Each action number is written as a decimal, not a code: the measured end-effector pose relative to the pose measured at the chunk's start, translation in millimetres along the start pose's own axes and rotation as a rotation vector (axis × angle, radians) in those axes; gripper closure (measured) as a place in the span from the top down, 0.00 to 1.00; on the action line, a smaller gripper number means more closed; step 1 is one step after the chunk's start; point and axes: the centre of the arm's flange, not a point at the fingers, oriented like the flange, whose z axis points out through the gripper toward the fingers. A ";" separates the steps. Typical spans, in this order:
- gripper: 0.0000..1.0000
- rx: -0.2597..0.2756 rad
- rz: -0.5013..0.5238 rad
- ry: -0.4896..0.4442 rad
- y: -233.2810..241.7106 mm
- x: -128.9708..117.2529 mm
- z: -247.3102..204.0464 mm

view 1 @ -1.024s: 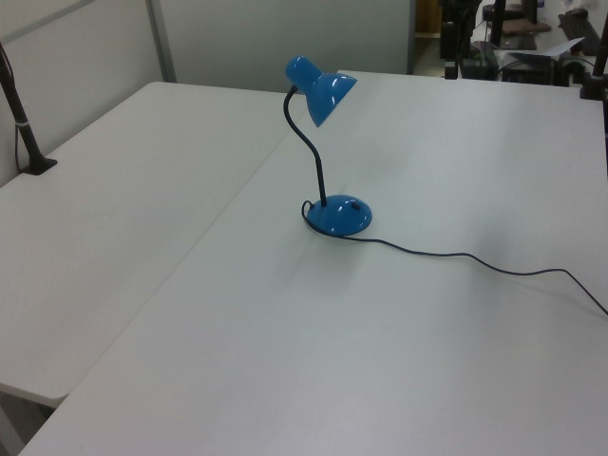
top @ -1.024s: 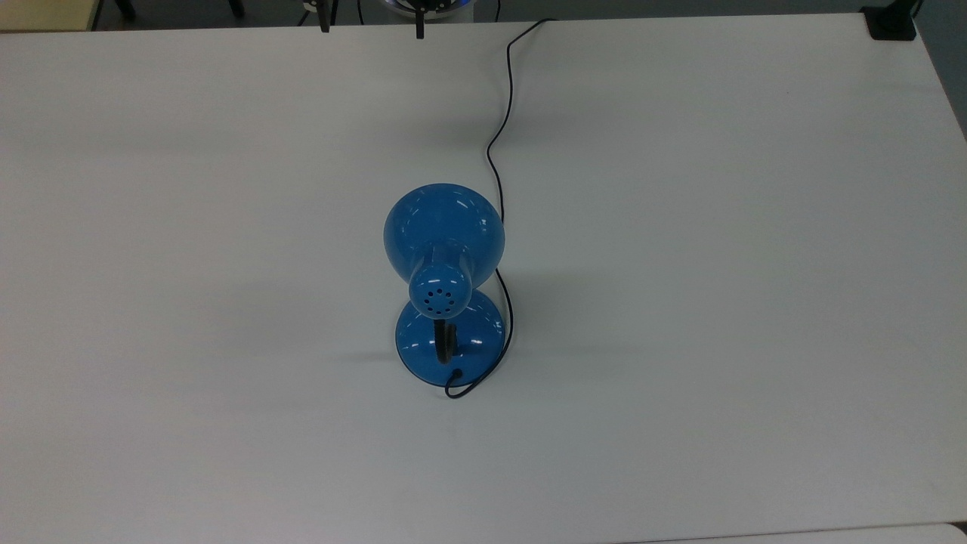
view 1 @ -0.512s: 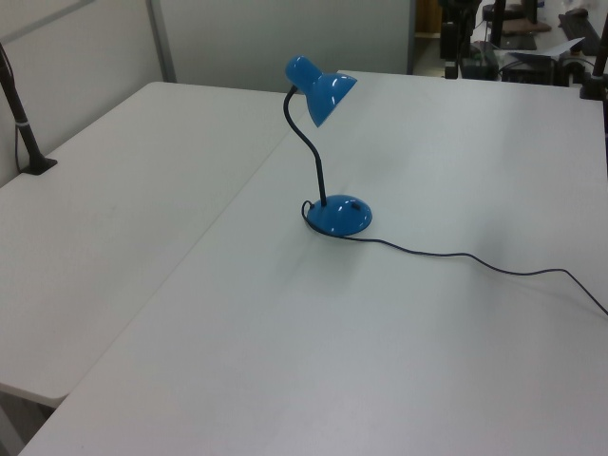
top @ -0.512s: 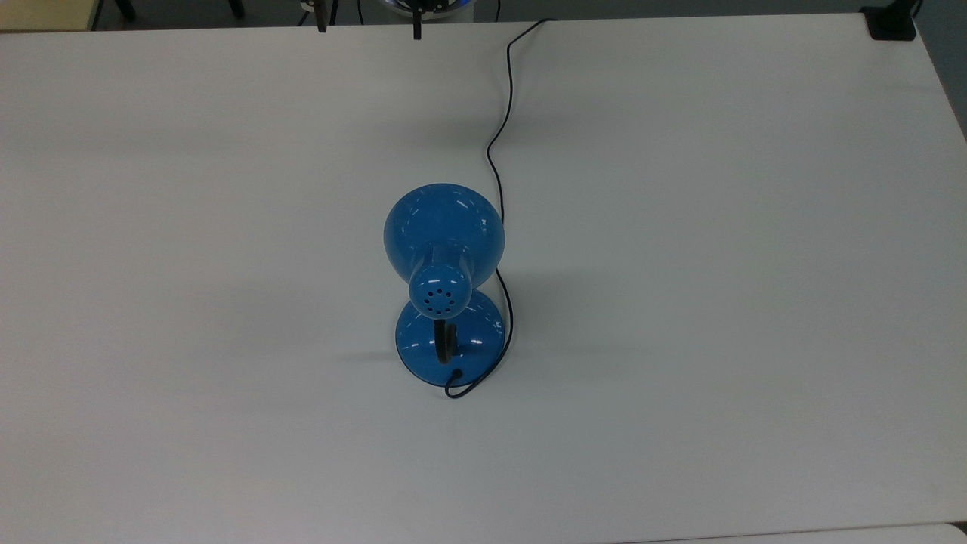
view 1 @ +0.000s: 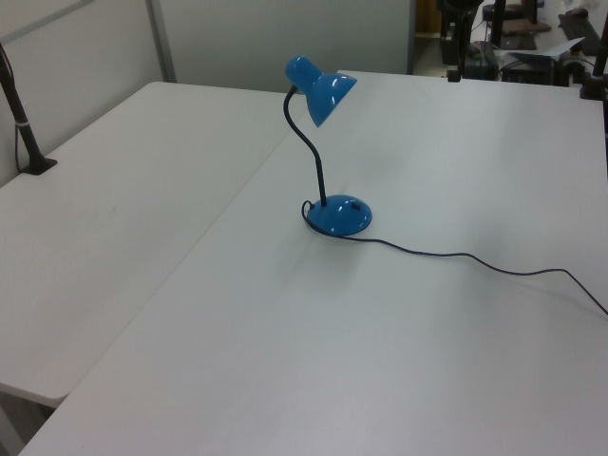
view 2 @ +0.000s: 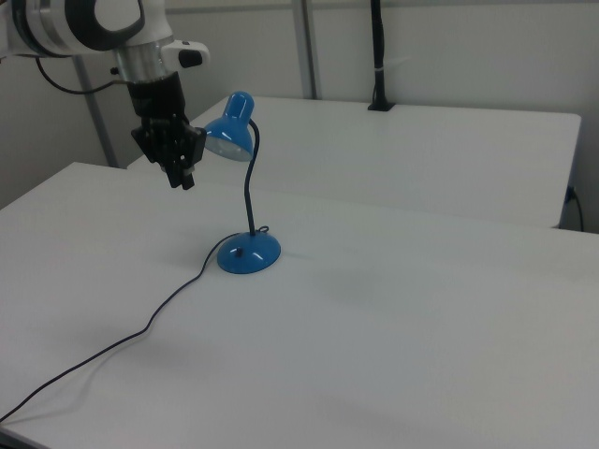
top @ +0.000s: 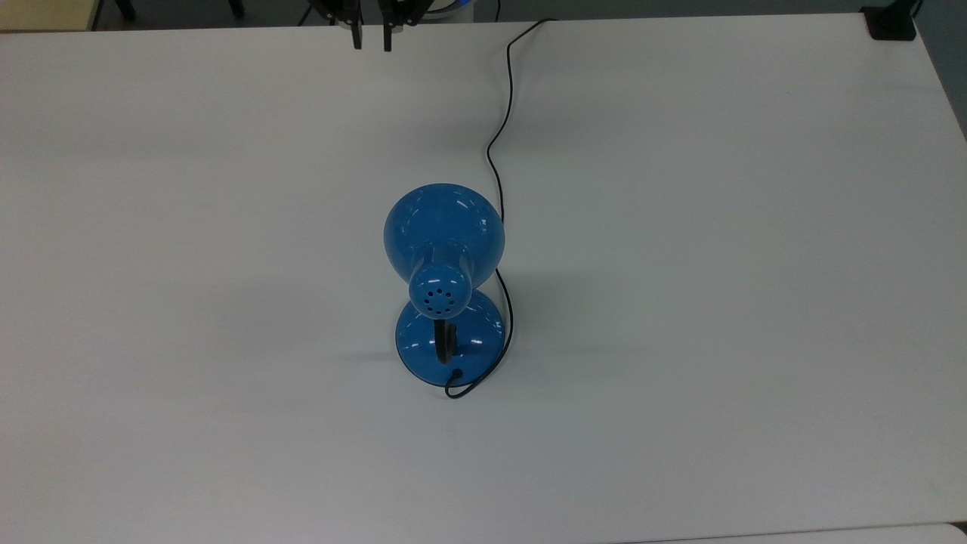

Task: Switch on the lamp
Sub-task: 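Move the gripper down toward the switch on the blue lamp base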

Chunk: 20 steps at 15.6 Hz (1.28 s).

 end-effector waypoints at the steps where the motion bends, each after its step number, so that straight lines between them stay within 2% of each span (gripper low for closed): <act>1: 0.22 0.000 -0.003 -0.001 -1.5 0.5 0.8; 8: 0.12 0.002 -0.026 0.061 -13.7 16.9 22.2; 10: 0.01 0.004 -0.032 0.096 -17.0 25.2 41.6; 20: 0.01 0.022 -0.090 0.261 -54.8 48.3 134.5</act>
